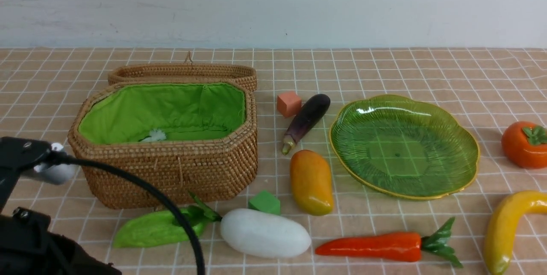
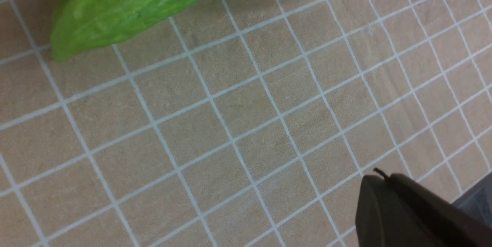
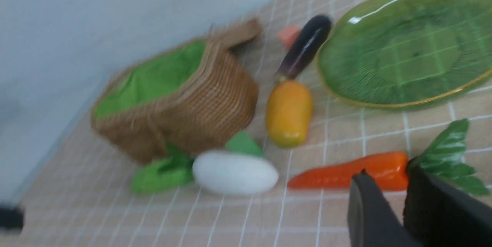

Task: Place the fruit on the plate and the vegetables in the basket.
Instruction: Take a chayote with your left arm and place it on the basket on the left.

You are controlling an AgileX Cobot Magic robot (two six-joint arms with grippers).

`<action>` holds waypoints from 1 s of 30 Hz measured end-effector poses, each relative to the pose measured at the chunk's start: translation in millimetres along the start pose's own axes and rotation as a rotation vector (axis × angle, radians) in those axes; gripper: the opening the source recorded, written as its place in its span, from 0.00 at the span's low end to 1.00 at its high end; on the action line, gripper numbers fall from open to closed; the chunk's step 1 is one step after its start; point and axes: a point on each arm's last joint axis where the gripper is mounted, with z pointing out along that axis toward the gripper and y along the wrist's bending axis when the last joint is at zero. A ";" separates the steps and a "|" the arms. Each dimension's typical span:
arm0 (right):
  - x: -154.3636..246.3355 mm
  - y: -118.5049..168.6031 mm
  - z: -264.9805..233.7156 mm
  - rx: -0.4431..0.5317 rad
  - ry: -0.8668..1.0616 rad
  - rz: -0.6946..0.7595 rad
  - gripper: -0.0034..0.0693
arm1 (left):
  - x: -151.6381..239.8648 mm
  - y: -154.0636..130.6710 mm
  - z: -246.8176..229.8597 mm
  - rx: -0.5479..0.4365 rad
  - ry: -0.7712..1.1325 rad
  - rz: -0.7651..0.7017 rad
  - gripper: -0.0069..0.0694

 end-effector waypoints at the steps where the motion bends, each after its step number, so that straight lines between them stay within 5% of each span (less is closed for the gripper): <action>1: -18.6 16.5 -11.0 -0.034 0.087 -0.115 0.24 | -6.7 1.8 3.6 -0.006 0.030 0.016 0.07; 7: -64.5 54.9 -45.9 -0.155 0.170 -0.421 0.24 | -25.4 -8.3 16.0 -0.026 0.090 0.234 0.07; 14: -71.6 62.4 -60.1 -0.234 0.149 -0.512 0.24 | -45.6 9.5 34.5 -0.201 0.060 0.463 0.09; 18: -70.8 60.2 -59.9 -0.223 0.165 -0.538 0.24 | -54.7 19.9 60.1 -0.215 0.104 0.557 0.25; 19: -70.4 58.6 -59.6 -0.211 0.171 -0.555 0.24 | -55.0 24.5 72.6 -0.208 0.147 0.604 0.38; 25: -69.7 56.0 -59.2 -0.187 0.184 -0.572 0.24 | -52.4 40.4 107.7 -0.185 0.306 0.804 0.77; 30: -69.9 54.9 -58.8 -0.176 0.186 -0.582 0.25 | -57.8 48.8 123.3 -0.219 0.299 0.916 0.85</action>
